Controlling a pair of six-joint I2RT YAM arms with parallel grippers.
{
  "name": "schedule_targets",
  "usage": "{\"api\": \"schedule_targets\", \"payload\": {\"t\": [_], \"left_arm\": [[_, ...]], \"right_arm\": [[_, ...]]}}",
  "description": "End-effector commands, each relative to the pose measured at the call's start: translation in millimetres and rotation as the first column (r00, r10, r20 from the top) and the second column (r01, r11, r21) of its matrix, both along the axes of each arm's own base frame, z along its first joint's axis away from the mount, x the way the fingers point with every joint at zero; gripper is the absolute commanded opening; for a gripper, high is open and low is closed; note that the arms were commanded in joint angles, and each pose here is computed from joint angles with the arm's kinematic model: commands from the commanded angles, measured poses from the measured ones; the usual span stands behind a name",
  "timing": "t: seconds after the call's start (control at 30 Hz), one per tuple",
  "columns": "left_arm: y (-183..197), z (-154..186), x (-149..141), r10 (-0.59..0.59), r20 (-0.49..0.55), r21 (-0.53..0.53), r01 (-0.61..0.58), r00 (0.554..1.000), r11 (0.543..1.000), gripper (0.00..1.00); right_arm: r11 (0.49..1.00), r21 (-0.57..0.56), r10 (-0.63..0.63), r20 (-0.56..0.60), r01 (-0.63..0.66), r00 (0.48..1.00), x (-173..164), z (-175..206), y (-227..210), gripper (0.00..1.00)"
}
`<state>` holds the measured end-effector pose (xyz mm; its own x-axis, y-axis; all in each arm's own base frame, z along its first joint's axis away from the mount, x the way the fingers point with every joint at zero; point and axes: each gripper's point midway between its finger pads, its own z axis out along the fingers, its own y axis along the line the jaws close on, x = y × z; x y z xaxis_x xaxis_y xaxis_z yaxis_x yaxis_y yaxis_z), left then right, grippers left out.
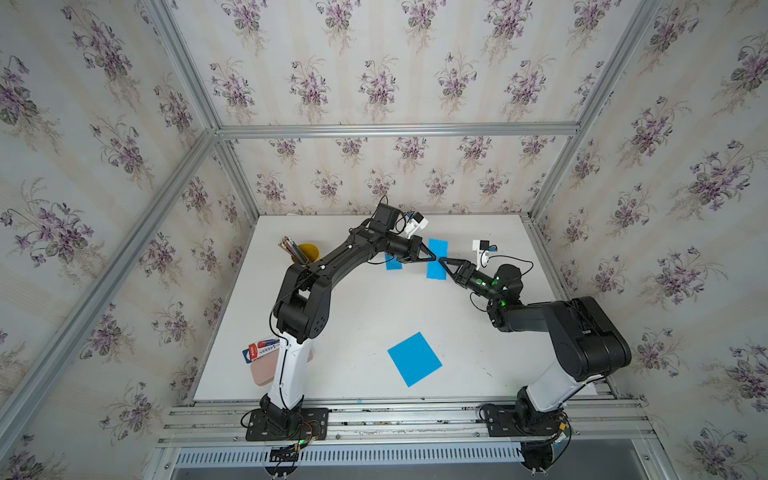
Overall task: Fold the square paper along the opposite sides
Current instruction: Place the paper at the center of the board.
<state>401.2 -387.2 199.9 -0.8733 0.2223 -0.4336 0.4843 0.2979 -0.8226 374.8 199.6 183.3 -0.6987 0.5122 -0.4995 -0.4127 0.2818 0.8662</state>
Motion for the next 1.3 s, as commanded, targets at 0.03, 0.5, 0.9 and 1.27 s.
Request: {"api": "schedule_targets", "payload": {"t": [0.03,0.5,0.9,1.27], "left_arm": [[0,13,1,-0.013,0.029,-0.039,0.015,0.999,0.999,0.00],[8,8,0,-0.004,0.039,-0.029,0.005,0.999,1.000,0.00],[40,6,20,0.111,0.073,0.021,-0.113,0.991,0.993,0.51],[113,2,17,0.298,0.210,0.200,-0.339,0.931,0.919,0.60]], "right_arm": [[0.998,0.050,0.033,0.048,-0.035,0.998,-2,17,3,0.23],[0.999,0.043,0.023,0.044,-0.025,0.999,-1,17,2,0.02],[0.985,-0.175,-0.023,-0.107,0.004,0.994,28,-30,1,0.00],[0.922,-0.385,-0.068,-0.276,-0.045,0.959,108,-92,8,0.00]]}}
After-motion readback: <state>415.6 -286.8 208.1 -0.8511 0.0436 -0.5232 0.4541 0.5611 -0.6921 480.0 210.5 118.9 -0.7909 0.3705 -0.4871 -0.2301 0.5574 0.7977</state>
